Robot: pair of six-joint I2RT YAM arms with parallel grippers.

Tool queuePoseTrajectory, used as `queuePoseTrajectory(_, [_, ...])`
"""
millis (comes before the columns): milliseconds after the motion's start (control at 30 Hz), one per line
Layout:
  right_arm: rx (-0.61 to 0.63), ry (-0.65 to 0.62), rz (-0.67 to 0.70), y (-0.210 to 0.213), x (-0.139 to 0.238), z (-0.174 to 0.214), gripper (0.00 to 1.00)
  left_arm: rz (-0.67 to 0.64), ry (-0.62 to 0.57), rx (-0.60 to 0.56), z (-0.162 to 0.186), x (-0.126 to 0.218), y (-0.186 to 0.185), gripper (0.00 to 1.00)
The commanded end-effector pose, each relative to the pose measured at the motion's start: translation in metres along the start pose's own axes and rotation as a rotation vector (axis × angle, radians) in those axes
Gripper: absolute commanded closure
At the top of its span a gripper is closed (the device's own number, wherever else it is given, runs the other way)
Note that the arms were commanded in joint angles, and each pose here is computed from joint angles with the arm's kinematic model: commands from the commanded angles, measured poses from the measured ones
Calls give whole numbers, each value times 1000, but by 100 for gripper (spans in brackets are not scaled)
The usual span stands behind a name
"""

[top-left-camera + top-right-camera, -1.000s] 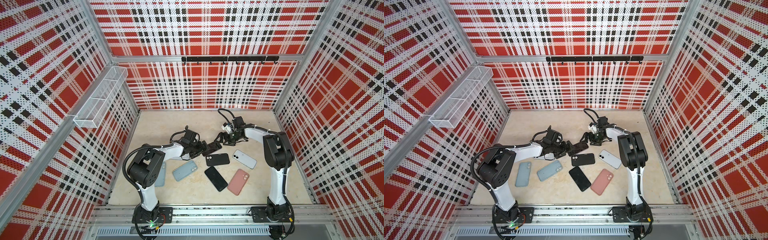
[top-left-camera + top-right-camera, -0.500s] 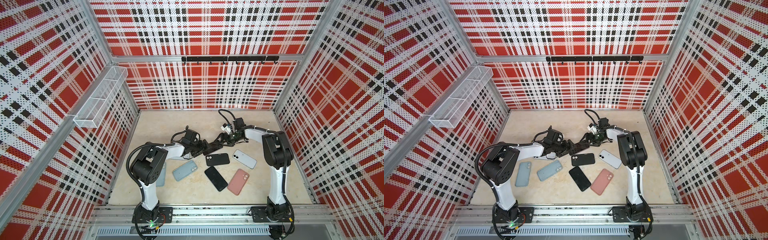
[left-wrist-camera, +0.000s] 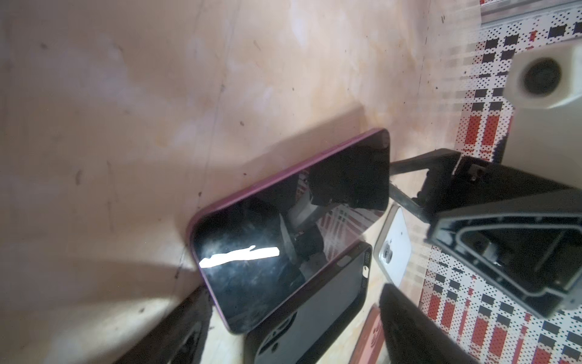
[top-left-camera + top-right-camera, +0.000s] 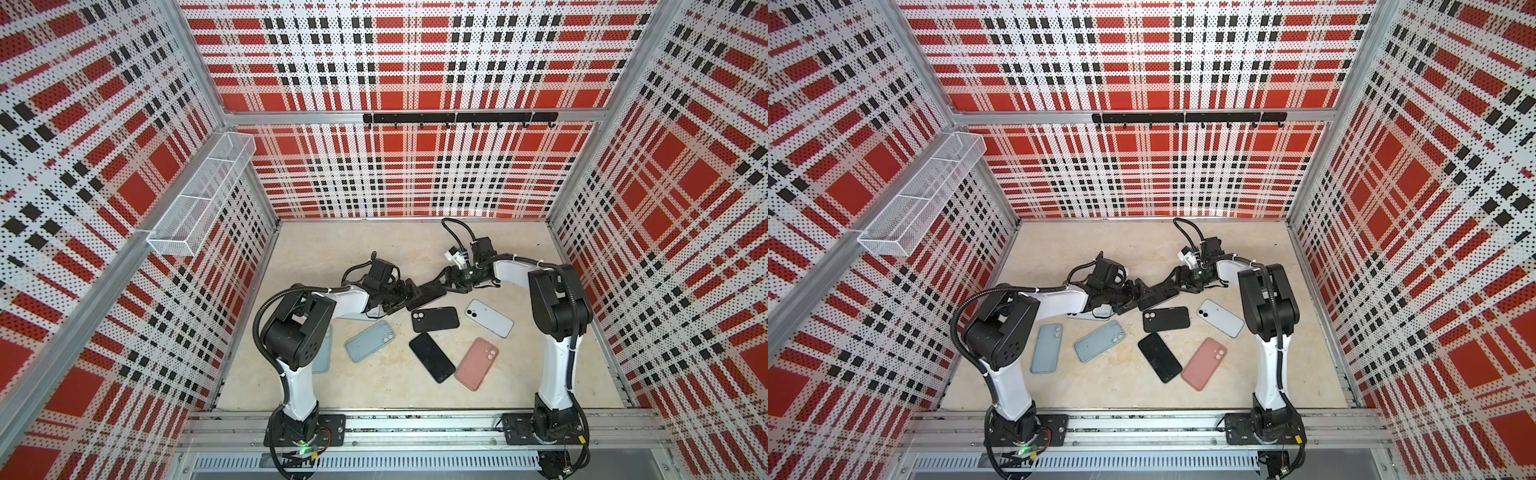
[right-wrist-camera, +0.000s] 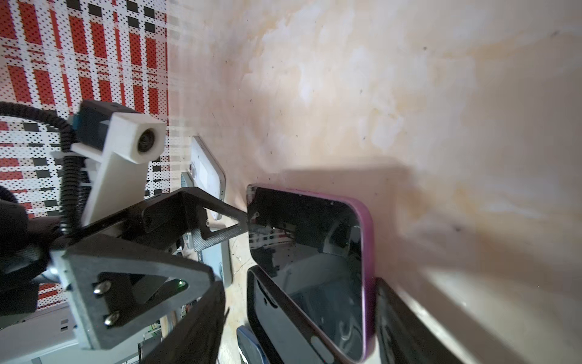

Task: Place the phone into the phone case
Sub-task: 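Grasp the pink-framed black phone with the right gripper while the left gripper hovers nearby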

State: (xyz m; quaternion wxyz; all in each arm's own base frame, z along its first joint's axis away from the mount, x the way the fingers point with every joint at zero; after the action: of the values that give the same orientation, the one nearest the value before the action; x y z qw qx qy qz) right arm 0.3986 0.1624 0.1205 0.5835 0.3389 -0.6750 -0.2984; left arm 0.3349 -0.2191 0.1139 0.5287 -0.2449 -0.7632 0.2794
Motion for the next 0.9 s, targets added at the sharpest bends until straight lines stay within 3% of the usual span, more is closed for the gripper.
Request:
queuePoseTrajectory(0, [84,32,-143,36,4,8,28,-27,39,5,9,-12,16,14])
queuePoseTrajectory(167, [81,30,-144,35,5,10,30,-21,38,-3,8,-12,15,15])
queuePoseTrajectory(433, [60,30,-146,30,0,10,45,-22,40,-2,7,-12,16,14])
queuePoseTrajectory(633, [44,23,-157,29,-1,8,70,-20,37,-7,6,-12,16,14])
queuePoseTrajectory(867, [32,15,-118,27,1,11,87,-9,9,-24,0,-4,10,14])
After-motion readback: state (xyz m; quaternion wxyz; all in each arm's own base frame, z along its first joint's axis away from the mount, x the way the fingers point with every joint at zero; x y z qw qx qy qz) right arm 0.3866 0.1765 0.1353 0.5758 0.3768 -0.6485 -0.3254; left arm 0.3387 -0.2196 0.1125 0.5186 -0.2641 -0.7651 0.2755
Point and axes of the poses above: each gripper's point midway between its finger pads, its own x axis back along the fingers, its own y axis along the line the jaws close on, z = x × y, the point moved 10 cm from there along x, back along the fingers, and after that the axes turned 9 degrees about -x, right-handed, at the moved point
